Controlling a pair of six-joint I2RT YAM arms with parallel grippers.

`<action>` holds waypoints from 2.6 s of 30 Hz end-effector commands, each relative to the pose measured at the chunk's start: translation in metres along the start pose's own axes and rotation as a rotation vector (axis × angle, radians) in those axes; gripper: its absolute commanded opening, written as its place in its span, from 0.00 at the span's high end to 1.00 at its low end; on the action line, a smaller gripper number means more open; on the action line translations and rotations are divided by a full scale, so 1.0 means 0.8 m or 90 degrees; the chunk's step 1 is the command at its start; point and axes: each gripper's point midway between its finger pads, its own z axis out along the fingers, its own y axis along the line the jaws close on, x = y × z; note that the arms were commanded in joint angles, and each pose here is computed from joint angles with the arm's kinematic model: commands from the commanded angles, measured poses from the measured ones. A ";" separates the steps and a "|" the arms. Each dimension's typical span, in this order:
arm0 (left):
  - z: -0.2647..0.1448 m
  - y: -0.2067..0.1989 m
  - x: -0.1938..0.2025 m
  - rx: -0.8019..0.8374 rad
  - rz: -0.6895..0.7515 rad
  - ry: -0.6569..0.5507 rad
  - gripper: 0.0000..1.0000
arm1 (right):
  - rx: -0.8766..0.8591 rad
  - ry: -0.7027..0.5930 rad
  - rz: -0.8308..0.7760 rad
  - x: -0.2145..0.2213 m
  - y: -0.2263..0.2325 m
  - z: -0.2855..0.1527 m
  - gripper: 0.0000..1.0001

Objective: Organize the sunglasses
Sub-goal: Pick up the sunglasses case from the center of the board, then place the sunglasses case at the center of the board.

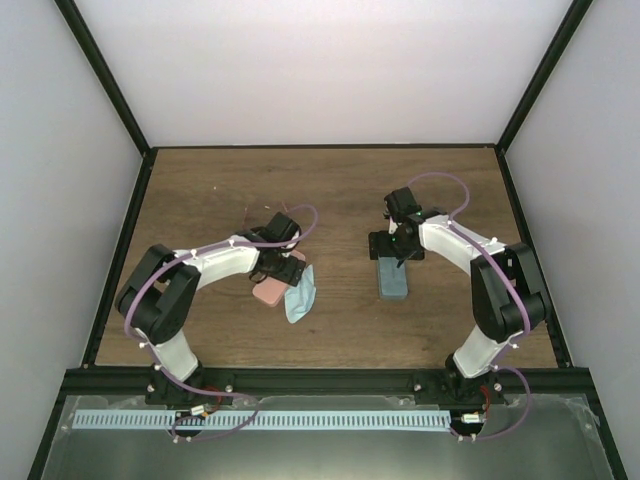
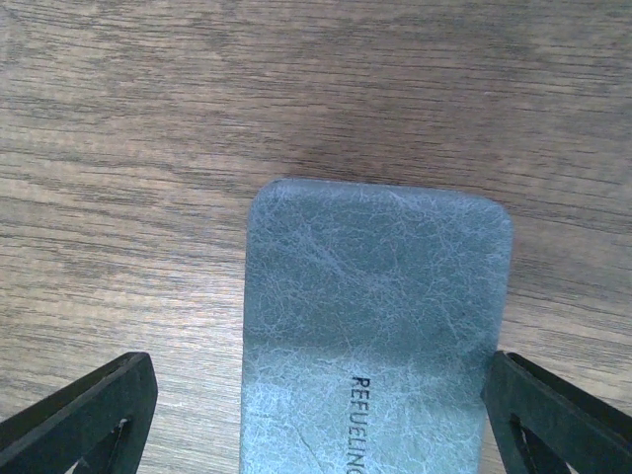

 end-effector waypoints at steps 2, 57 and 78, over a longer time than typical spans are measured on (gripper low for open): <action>0.007 0.000 0.014 -0.002 0.009 0.020 0.12 | -0.005 0.026 0.006 0.015 -0.003 0.002 0.06; -0.008 -0.047 0.029 0.090 -0.146 0.064 0.45 | -0.606 -0.091 -0.015 0.002 0.163 -0.144 0.00; -0.024 -0.042 0.033 0.048 -0.129 0.061 0.09 | -0.583 -0.068 -0.004 0.012 0.156 -0.121 0.00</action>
